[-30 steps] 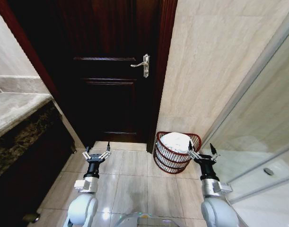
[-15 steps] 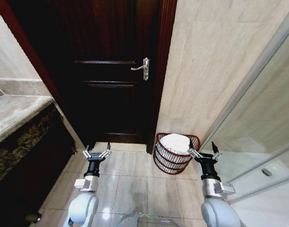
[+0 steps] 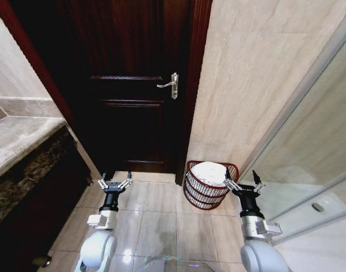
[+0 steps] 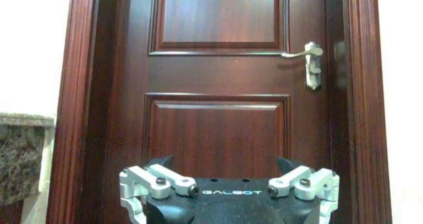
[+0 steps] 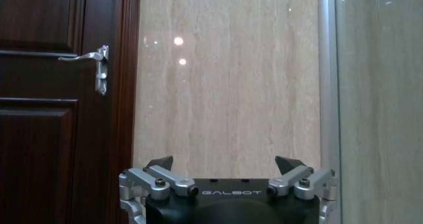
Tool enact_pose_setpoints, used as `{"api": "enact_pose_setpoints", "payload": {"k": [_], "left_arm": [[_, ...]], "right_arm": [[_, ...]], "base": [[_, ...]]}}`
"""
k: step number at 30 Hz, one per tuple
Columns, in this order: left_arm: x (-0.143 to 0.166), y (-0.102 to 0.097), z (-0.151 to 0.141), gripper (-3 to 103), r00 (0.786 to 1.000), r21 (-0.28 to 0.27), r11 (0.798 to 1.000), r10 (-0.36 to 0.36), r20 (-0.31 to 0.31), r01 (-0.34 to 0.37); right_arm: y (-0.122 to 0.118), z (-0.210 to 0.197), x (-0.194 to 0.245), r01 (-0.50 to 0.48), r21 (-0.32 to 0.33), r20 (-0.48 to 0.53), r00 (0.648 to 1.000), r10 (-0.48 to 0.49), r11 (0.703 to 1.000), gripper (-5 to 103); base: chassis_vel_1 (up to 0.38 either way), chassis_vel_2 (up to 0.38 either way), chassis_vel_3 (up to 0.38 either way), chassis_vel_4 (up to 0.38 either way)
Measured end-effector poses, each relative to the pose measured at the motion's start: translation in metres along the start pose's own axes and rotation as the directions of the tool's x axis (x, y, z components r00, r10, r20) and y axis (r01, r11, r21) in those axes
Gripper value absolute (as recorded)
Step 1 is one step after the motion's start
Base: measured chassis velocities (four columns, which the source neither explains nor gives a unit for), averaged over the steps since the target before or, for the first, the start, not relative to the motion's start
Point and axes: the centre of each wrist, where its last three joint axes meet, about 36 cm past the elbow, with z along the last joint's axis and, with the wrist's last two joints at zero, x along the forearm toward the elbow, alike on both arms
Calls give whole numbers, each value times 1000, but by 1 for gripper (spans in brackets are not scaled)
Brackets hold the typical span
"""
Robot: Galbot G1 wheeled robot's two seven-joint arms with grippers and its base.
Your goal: Discard the used towel into the hamper.
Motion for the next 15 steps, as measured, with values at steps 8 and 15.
{"api": "enact_pose_setpoints", "payload": {"k": [8,15], "left_arm": [[-3,1,-4,100,1000,7,1000,1,16,-1],[-4,1,-6,100,1000,8,1000,-1,22,1]], "right_arm": [[1,-1,1,-3,10,-1,1000,3,1000,100],[2,0,-1,-3,8,-1,1000,3,1000,100]], "base": [[0,0,0,0],[0,0,0,0]]}}
